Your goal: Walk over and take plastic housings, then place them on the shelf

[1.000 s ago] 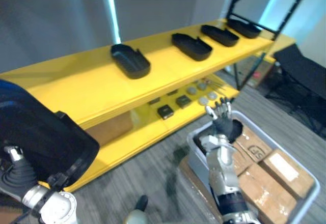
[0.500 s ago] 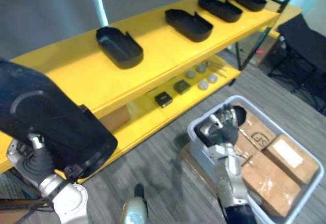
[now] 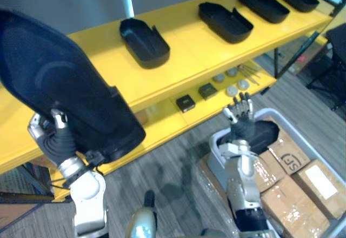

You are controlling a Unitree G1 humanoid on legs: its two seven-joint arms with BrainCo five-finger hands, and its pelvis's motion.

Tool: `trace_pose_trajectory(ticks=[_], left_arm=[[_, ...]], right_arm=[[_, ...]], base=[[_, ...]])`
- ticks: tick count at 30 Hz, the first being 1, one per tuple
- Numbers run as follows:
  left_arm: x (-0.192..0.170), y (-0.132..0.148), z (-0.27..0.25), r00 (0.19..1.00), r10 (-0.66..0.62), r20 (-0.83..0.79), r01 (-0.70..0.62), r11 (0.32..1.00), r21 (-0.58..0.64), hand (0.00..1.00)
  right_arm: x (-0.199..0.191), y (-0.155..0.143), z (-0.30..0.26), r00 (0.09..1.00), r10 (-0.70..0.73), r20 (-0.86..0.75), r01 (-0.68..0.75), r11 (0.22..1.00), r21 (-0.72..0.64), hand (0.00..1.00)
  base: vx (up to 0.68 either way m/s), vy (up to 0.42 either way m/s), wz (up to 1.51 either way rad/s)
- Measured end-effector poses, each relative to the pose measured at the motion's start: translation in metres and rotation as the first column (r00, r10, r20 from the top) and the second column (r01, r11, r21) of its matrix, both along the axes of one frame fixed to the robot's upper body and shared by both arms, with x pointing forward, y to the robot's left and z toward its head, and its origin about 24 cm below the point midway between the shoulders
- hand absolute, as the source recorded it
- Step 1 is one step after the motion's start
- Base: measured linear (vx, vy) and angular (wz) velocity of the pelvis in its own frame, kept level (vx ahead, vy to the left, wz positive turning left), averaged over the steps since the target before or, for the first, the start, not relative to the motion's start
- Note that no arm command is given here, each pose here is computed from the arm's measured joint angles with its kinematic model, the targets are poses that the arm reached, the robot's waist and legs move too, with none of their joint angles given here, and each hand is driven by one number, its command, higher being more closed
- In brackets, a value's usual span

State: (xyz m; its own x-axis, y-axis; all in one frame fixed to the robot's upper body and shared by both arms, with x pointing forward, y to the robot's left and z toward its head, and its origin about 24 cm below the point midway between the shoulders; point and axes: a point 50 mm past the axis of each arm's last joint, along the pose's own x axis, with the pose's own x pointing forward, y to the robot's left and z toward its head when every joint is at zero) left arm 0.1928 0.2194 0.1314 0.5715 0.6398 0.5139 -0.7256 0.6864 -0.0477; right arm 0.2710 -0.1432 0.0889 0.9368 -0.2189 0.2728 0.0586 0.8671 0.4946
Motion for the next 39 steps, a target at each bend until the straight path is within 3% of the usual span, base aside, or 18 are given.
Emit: trace_pose_trajectory(ticks=[15, 21, 25, 31, 34, 39], left_arm=[[-0.003, -0.003, -0.004, 1.0, -0.018, -0.013, 0.018, 1.0, -0.018, 1.0], [0.005, 0.01, 0.02, 0.998, 0.009, 0.065, -0.015, 0.995, 0.103, 1.0], [0.011, 0.014, 0.03, 0.992, 0.034, 0.125, -0.046, 0.995, 0.094, 1.0], [0.002, 0.008, -0.004, 0.999, 0.048, -0.014, -0.048, 0.999, -0.009, 1.0], [0.002, 0.007, -0.005, 0.999, 0.03, -0.019, -0.03, 1.0, -0.009, 1.0], [0.003, 0.006, -0.003, 1.0, 0.023, -0.013, -0.023, 1.0, -0.011, 1.0]], right_arm=[[-0.007, -0.025, 0.013, 0.995, -0.052, 0.08, 0.057, 0.997, -0.057, 0.0], [0.011, -0.017, 0.055, 0.973, -0.045, 0.226, 0.082, 0.984, -0.158, 0.0], [0.02, -0.021, 0.091, 0.937, -0.046, 0.345, 0.133, 0.963, -0.233, 0.0], [0.018, -0.034, 0.09, 0.939, -0.055, 0.339, 0.155, 0.948, -0.277, 0.0], [0.018, -0.038, 0.092, 0.937, -0.027, 0.348, 0.113, 0.967, -0.229, 0.0], [0.015, -0.003, 0.111, 0.882, 0.165, 0.441, -0.076, 0.975, -0.211, 0.0]], base=[[0.02, 0.023, 0.23], [0.25, 0.128, 0.18], [0.26, -0.12, 0.32], [0.22, -0.192, 0.18], [0.14, -0.067, -0.01], [0.03, 0.024, 0.33]])
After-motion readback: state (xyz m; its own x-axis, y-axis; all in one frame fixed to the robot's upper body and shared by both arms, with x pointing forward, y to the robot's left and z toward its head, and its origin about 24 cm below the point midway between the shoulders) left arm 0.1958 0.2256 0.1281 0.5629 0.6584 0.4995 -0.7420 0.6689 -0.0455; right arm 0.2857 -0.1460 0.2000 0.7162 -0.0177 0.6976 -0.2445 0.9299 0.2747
